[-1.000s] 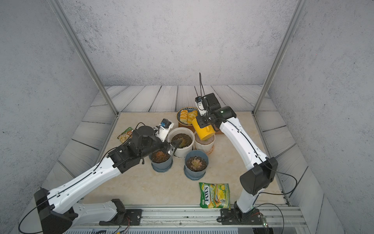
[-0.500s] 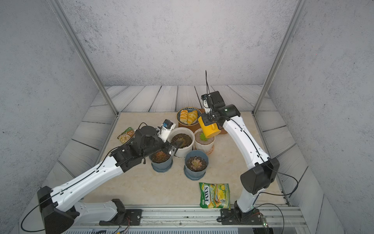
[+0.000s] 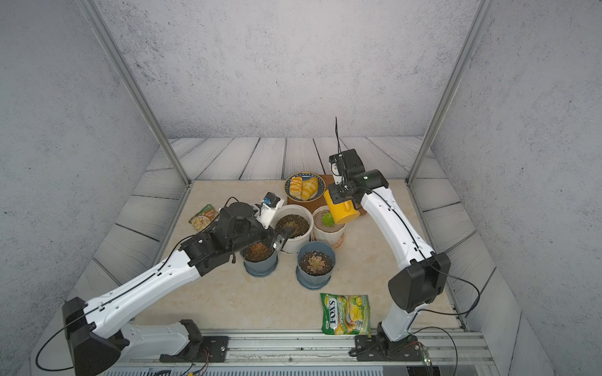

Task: Water the succulent around the soil edge
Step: Water the soil of the potted plant with water.

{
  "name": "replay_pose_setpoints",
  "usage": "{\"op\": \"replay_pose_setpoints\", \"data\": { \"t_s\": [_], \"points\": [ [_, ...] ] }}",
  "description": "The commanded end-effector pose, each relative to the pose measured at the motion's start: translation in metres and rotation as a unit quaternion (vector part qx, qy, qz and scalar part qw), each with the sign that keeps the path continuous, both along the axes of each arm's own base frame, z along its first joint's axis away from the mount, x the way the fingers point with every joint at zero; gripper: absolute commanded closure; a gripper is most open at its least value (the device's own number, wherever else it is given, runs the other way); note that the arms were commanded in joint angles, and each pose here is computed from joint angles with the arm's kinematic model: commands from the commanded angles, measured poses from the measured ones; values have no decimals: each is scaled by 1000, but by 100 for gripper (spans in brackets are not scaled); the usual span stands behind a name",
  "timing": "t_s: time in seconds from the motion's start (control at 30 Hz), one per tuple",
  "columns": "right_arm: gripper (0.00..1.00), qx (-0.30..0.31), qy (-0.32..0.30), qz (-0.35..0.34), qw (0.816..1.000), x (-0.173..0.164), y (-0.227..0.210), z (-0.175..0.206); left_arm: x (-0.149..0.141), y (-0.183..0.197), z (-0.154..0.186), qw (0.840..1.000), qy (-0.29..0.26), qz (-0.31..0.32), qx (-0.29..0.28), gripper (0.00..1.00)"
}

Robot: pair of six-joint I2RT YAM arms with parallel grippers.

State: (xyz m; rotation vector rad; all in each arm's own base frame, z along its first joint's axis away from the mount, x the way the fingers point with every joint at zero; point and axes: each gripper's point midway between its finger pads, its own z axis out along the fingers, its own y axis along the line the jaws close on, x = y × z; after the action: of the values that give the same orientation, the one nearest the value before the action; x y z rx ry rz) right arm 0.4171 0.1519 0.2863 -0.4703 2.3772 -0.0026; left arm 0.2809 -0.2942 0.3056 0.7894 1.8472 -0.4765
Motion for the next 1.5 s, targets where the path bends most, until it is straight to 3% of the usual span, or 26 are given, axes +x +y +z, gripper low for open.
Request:
{"op": "replay_pose_setpoints", "data": {
  "t_s": [0.0, 0.53, 0.9, 1.47],
  "points": [
    [100, 10, -27, -10, 1000, -16, -10, 23, 0, -3, -1, 1000, 1, -4, -4, 2],
    [100, 26, -40, -8, 999, -52, -24, 34, -3, -6, -5, 1000, 0, -10, 5, 2],
    [100, 38, -17, -4, 999, -80, -29, 26, -7, -9, -5, 1000, -6, -16, 11, 2],
    [100, 158, 20, 68, 985, -103, 14, 28, -10, -10, -5, 999, -22, -17, 28, 2]
  ]
}}
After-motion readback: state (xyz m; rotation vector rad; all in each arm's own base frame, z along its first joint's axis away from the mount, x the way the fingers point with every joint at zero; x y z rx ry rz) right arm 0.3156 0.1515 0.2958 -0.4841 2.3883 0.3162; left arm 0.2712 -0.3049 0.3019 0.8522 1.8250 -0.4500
